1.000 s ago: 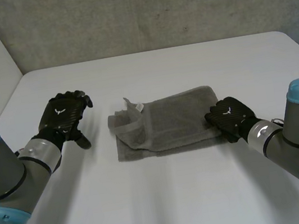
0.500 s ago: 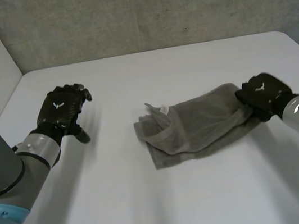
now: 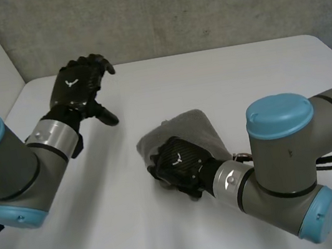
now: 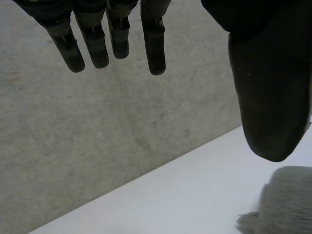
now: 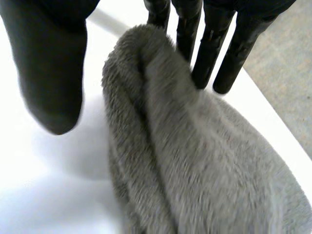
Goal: Fold the towel.
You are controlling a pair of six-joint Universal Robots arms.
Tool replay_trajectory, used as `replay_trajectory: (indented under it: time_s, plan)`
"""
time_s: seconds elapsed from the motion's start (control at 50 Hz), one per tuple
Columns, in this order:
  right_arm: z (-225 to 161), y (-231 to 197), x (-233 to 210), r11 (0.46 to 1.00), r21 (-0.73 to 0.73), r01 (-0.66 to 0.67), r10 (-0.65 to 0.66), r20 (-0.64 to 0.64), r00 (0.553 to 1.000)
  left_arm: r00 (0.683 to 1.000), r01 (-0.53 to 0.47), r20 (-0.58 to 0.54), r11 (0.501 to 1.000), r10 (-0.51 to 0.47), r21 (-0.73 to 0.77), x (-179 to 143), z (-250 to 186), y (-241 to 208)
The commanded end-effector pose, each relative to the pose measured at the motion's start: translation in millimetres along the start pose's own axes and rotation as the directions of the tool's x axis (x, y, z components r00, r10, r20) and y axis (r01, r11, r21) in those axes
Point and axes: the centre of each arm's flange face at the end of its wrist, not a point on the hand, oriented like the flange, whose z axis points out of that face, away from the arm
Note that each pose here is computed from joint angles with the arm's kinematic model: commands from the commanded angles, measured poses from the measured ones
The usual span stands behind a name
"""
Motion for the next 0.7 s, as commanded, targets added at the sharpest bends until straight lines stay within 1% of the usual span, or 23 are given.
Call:
replay_trajectory:
  time_s: [0.02, 0.04, 0.06, 0.1, 0.12, 0.14, 0.16, 0.2, 0.22, 0.26, 0.32, 0.42, 0.6, 0.7]
  plan:
    - [-11.4, 3.3, 30.5, 0.994, 0.001, -0.106, 0.106, -0.101, 0.989, 0.998, 0.008, -0.059, 1.000, -0.010, -0.027, 22.9, -4.0, 9.9]
    - [-16.7, 4.2, 44.6, 0.988, 0.018, -0.155, 0.156, -0.138, 0.978, 0.997, 0.010, -0.074, 0.999, -0.013, -0.035, 28.9, -5.1, 13.0]
    - [-16.7, 4.2, 44.7, 0.988, 0.018, -0.156, 0.157, -0.138, 0.978, 0.997, 0.010, -0.074, 0.999, -0.013, -0.035, 29.0, -5.1, 13.1]
    - [-27.8, 8.8, 74.5, 0.963, 0.068, -0.261, 0.269, -0.222, 0.937, 0.996, 0.016, -0.087, 0.999, -0.020, -0.049, 34.5, -6.1, 18.2]
    - [-27.8, 8.9, 74.7, 0.963, 0.068, -0.261, 0.270, -0.222, 0.937, 0.995, 0.018, -0.099, 0.998, -0.024, -0.064, 39.3, -7.0, 23.8]
    - [-31.3, 12.8, 87.7, 0.948, 0.099, -0.303, 0.318, -0.253, 0.914, 0.994, 0.021, -0.109, 0.997, -0.030, -0.081, 43.5, -7.3, 30.5]
    - [-31.3, 12.9, 87.8, 0.948, 0.100, -0.303, 0.319, -0.253, 0.913, 0.994, 0.021, -0.110, 0.997, -0.030, -0.081, 43.6, -7.3, 30.6]
    - [-35.2, 21.0, 108.0, 0.918, 0.151, -0.366, 0.395, -0.286, 0.873, 0.991, 0.033, -0.126, 0.992, -0.048, -0.118, 50.9, -8.5, 44.9]
    - [-35.2, 21.0, 108.1, 0.918, 0.151, -0.367, 0.396, -0.286, 0.873, 0.991, 0.033, -0.126, 0.992, -0.048, -0.119, 51.0, -8.5, 44.9]
    - [-33.3, 27.6, 115.0, 0.900, 0.165, -0.404, 0.436, -0.280, 0.855, 0.989, 0.044, -0.131, 0.987, -0.065, -0.156, 54.1, -8.6, 59.4]
    - [-28.5, 33.7, 112.9, 0.894, 0.158, -0.419, 0.447, -0.268, 0.853, 0.989, 0.049, -0.130, 0.983, -0.073, -0.175, 55.3, -9.4, 66.0]
    - [-13.6, 55.4, 110.3, 0.884, 0.110, -0.455, 0.467, -0.265, 0.843, 0.988, 0.048, -0.132, 0.977, -0.077, -0.209, 57.2, -10.9, 78.9]
    - [-11.0, 60.5, 107.3, 0.879, 0.100, -0.465, 0.475, -0.257, 0.842, 0.991, 0.051, -0.115, 0.979, -0.075, -0.199, 55.1, -9.0, 75.7]
    - [-6.1, 70.0, 101.4, 0.875, 0.078, -0.479, 0.482, -0.253, 0.839, 0.990, 0.050, -0.116, 0.975, -0.076, -0.215, 55.8, -10.1, 81.6]
